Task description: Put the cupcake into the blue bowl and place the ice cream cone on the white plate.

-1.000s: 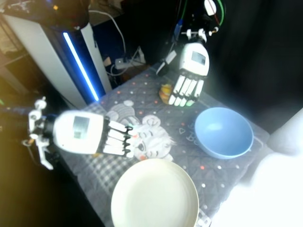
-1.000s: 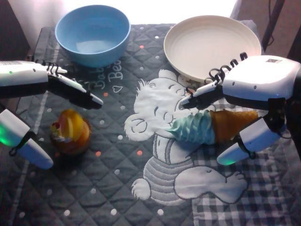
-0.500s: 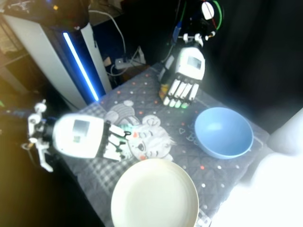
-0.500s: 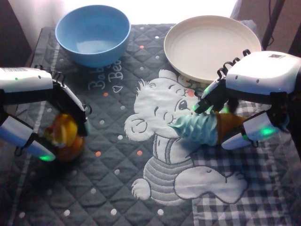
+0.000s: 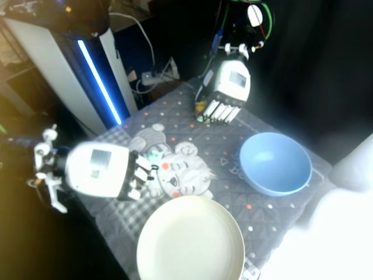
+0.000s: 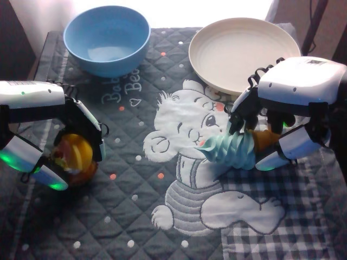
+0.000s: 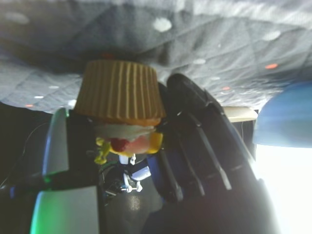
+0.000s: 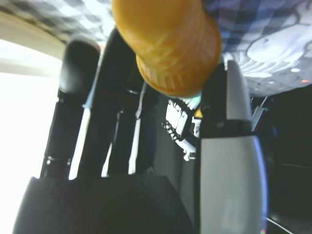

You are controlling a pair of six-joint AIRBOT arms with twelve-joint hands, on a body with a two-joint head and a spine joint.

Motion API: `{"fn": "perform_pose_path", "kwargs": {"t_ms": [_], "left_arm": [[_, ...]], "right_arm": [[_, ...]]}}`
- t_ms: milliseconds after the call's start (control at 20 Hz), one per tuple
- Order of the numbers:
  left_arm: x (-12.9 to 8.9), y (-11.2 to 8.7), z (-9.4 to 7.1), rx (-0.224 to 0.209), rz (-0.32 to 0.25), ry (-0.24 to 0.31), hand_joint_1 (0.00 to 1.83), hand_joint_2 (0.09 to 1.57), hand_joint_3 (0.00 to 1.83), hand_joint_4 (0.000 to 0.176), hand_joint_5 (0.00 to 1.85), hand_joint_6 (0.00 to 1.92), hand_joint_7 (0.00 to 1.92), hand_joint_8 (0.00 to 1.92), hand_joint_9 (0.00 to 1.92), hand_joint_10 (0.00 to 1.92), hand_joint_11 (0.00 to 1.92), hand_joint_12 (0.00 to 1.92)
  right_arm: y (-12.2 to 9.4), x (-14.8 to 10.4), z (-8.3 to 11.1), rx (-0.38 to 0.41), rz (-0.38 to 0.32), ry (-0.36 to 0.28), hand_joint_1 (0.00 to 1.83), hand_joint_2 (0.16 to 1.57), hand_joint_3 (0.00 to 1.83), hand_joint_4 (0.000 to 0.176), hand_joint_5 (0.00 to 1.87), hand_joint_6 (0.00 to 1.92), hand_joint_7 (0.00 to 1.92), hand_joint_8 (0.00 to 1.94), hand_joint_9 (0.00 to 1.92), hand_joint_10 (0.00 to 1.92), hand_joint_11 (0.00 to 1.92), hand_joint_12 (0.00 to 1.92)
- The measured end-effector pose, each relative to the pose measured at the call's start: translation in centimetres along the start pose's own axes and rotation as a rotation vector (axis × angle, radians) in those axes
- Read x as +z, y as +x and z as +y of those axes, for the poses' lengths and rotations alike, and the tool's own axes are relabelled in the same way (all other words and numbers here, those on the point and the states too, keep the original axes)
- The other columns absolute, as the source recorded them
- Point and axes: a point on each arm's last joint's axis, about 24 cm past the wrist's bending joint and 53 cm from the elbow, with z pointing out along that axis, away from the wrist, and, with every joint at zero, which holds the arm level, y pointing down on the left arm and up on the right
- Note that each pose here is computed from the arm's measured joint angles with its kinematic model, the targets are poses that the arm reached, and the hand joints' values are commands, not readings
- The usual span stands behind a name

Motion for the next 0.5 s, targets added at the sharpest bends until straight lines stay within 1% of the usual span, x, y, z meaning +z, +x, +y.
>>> {"fn": "perform_pose_path", "kwargs": {"t_ms": [50,100,150,200,250,300,350,400,450,500], "left_arm": [[0.0,-0.2,0.0,0.0,-0.006,0.0,1.4,1.05,0.0,0.0,1.3,0.2,1.04,0.9,1.01,1.2,0.81,1.43],[-0.1,-0.4,0.1,0.004,-0.013,-0.001,1.4,1.05,0.0,0.0,1.34,0.07,1.02,0.95,1.02,1.24,0.86,1.46],[-0.1,-0.7,0.3,0.001,-0.021,-0.004,1.4,1.03,0.0,0.0,1.39,0.04,1.08,0.8,1.05,1.15,0.86,1.4],[-0.2,-0.8,0.3,0.001,-0.027,-0.006,1.4,1.04,0.0,0.0,1.28,0.35,1.08,0.76,1.02,1.1,0.81,1.3],[-0.2,-1.2,0.4,0.001,-0.039,-0.007,1.4,1.04,0.01,0.0,1.21,0.5,1.05,0.8,1.03,1.09,0.82,1.28],[-0.4,-1.4,0.4,0.003,-0.047,-0.005,1.39,1.06,0.0,0.0,1.21,0.45,1.01,0.88,1.01,1.15,0.84,1.37],[-0.7,-2.0,0.1,0.009,-0.062,0.003,1.4,1.04,0.0,0.0,1.21,0.49,1.08,0.75,1.05,1.09,0.85,1.36],[-0.9,-2.8,-0.1,0.016,-0.082,0.008,1.4,1.04,0.0,0.0,1.21,0.49,1.11,0.71,1.04,1.09,0.83,1.41],[-1.3,-4.1,-0.3,0.012,-0.115,0.013,1.4,1.03,0.0,0.0,1.31,0.28,1.14,0.68,1.05,1.14,0.83,1.53],[-1.7,-5.3,-0.9,0.018,-0.145,0.026,1.4,1.02,0.0,0.0,1.3,0.3,1.18,0.59,1.05,1.11,0.83,1.52]], "right_arm": [[0.0,0.0,0.0,0.003,-0.002,0.0,1.27,1.08,0.0,0.0,0.91,1.0,1.21,0.72,1.44,0.24,1.06,1.16],[-0.1,0.0,0.0,0.007,-0.004,0.001,1.28,1.08,0.0,0.0,0.91,0.99,1.21,0.73,1.44,0.24,1.06,1.17],[-0.1,0.0,0.0,0.009,-0.006,-0.002,1.27,1.08,0.0,0.0,0.91,1.0,1.21,0.72,1.42,0.23,1.04,1.17],[-0.2,0.0,0.2,0.009,-0.008,-0.007,1.27,1.07,0.0,0.0,0.93,0.97,1.23,0.69,1.43,0.24,1.06,1.2],[-0.3,0.0,0.4,0.01,-0.012,-0.016,1.26,1.07,0.0,0.0,0.95,0.97,1.21,0.7,1.38,0.24,0.98,1.29],[-0.5,0.0,0.7,0.005,-0.024,-0.027,1.26,1.07,0.0,0.0,0.95,0.97,1.22,0.68,1.36,0.24,0.92,1.35],[-0.8,-0.3,1.2,-0.007,-0.039,-0.036,1.27,1.08,0.0,0.0,0.93,0.96,1.21,0.73,1.35,0.25,0.87,1.4],[-1.3,-0.7,1.8,-0.025,-0.056,-0.052,1.27,1.08,0.0,0.0,0.92,0.95,1.2,0.76,1.35,0.26,0.89,1.4],[-2.3,-1.0,2.5,-0.037,-0.084,-0.071,1.28,1.08,0.0,0.0,0.95,0.86,1.19,0.81,1.36,0.3,0.91,1.4],[-3.9,-1.4,3.1,-0.038,-0.132,-0.092,1.28,1.07,0.0,0.0,0.97,0.81,1.2,0.82,1.38,0.31,0.98,1.34]]}}
